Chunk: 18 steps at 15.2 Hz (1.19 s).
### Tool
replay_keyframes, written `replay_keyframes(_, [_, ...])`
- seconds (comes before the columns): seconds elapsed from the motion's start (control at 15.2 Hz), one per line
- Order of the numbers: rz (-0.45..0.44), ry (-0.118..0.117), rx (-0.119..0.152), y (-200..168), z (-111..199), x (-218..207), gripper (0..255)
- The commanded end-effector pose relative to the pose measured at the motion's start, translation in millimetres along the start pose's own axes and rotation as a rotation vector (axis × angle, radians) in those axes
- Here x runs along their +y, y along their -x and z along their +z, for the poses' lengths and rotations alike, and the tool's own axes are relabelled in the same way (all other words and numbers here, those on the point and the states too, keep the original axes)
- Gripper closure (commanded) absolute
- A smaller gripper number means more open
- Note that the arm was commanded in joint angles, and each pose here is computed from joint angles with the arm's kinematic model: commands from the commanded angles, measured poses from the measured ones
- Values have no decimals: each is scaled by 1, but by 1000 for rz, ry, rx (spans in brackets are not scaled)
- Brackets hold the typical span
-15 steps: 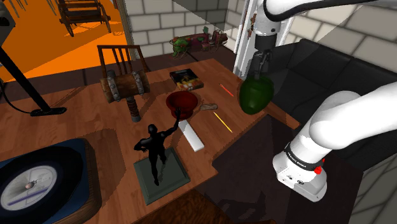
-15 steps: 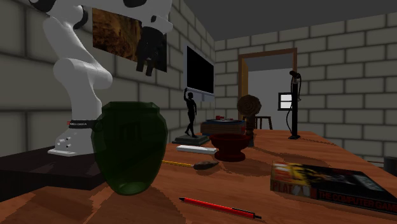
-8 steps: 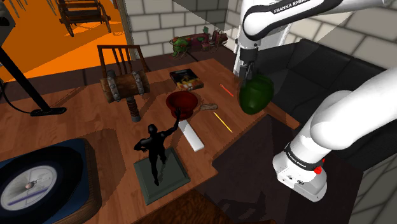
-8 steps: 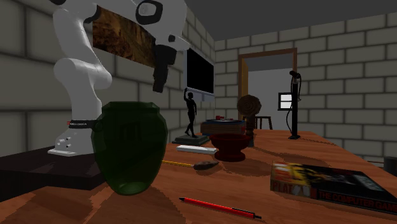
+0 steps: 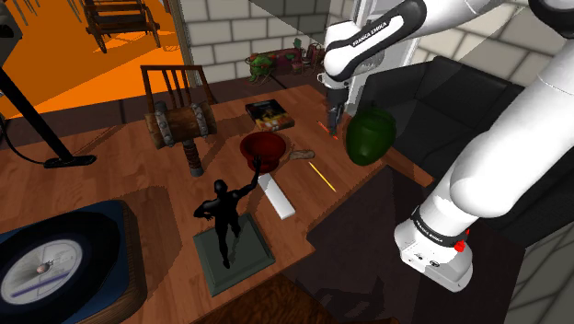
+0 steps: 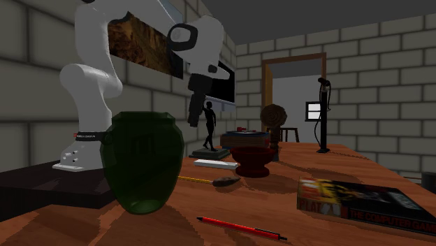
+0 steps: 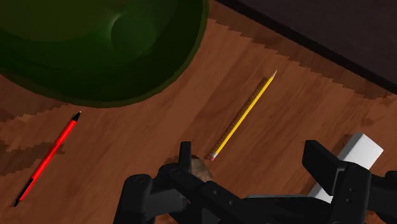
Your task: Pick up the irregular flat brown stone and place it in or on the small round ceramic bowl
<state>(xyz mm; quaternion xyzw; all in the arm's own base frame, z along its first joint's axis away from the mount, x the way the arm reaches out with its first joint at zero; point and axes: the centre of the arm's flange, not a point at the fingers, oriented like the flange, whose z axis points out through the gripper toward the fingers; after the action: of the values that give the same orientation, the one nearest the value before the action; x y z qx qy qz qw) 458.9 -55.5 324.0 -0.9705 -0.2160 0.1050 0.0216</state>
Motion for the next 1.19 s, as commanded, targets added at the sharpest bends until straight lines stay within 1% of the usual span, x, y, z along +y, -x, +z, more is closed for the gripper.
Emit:
replay_keyframes(0.0, [-40, 1, 4, -21, 17, 6, 0])
replay_keyframes(0.86, [-291, -3, 20, -152, 122, 30, 0])
replay_keyframes(1.12, [-294, -3, 21, -154, 139, 30, 0])
